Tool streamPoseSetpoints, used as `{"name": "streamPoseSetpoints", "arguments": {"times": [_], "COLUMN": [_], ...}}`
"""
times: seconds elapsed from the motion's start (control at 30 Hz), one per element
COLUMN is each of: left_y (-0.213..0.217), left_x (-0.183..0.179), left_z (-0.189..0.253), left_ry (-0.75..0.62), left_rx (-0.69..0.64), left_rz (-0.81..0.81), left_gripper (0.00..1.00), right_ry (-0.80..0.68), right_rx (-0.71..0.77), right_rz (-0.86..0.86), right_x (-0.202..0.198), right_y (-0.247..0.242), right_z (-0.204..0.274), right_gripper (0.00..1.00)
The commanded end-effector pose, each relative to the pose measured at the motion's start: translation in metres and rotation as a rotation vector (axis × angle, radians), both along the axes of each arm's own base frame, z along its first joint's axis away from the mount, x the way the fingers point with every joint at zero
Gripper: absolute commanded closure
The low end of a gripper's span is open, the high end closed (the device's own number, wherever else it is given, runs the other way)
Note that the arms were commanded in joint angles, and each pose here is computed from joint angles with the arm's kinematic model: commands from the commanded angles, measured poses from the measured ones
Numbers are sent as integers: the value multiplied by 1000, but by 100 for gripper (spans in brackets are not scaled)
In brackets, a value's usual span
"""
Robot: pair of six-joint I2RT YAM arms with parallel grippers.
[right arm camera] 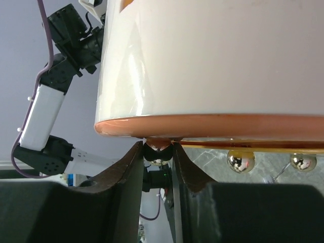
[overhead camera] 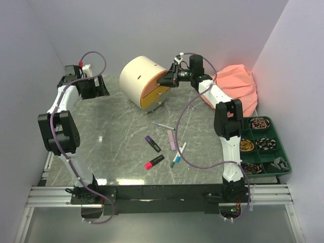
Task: Sort the stationery into containers
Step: Open the drawer in the storage box.
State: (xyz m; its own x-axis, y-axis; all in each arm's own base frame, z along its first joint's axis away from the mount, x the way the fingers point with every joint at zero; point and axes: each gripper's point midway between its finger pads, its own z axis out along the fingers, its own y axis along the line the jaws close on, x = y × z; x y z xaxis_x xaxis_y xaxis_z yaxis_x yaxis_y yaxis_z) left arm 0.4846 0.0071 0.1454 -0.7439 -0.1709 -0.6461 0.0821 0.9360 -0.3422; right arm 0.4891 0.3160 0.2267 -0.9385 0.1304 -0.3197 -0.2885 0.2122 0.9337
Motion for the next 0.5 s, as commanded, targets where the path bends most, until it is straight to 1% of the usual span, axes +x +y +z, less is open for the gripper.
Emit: {"name": "streamPoseSetpoints", "arguments": {"times": [0.0, 0.1, 0.37, 0.47], "left_y": [0, -1, -1, -2], "left_x": [2, 2, 7, 12], "left_z": [27, 28, 32, 34], "left_ry": [-73, -75, -85, -96], "left_rx": [10, 10, 9, 8], "left_rz": [2, -2, -22, -29], "left_gripper": [1, 1, 1, 0], "right_ry": [-67, -68, -34, -36], "right_rx": [14, 12, -8, -11], "right_rz": [18, 15, -36, -42], "right_x": [-8, -13, -31, -38], "right_y": [2, -5, -54, -63], "right_z": [24, 27, 26, 30], "right_gripper": [76, 77, 78, 79]}}
